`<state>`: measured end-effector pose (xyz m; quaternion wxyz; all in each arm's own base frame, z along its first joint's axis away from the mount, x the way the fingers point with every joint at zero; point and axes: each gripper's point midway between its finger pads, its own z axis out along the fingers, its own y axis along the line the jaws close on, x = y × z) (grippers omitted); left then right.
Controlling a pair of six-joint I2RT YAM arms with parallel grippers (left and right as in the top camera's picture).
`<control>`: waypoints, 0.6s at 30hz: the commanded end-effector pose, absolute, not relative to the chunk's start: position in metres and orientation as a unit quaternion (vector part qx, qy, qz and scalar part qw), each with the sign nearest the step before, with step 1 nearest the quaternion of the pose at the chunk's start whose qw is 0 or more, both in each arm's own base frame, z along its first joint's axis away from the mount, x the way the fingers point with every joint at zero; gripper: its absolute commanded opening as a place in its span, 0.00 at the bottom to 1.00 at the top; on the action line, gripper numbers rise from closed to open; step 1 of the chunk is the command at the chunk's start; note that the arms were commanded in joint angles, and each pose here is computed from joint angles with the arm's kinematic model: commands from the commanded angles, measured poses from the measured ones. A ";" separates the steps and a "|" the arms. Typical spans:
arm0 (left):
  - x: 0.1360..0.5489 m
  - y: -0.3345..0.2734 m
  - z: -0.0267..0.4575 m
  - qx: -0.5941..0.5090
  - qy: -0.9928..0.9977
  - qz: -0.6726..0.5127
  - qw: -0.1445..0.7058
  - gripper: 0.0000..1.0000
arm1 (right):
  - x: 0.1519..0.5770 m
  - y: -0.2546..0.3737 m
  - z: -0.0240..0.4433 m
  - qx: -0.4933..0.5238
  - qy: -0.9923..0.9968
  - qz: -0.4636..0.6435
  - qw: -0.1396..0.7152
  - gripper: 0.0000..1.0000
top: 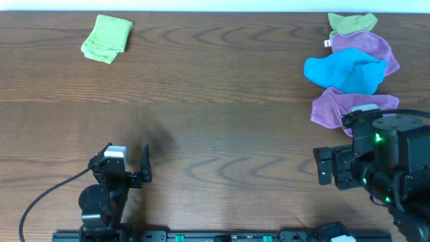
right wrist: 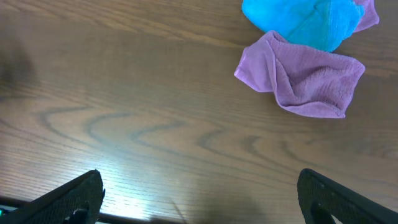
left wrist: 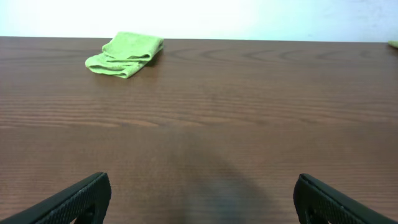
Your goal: Fold the cloth
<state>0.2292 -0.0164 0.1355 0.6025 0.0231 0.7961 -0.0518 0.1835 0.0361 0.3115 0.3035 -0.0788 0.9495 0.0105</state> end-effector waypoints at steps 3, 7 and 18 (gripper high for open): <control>0.229 -0.014 0.125 0.016 0.801 -0.051 0.596 0.95 | 0.183 0.037 0.312 -0.088 0.949 0.008 0.304 0.99; 0.229 -0.014 0.125 0.016 0.801 -0.051 0.596 0.95 | 0.183 0.037 0.312 -0.088 0.949 0.008 0.304 0.99; 0.229 -0.014 0.125 0.016 0.801 -0.051 0.596 0.95 | 0.201 0.015 0.343 -0.022 0.914 0.006 0.405 0.99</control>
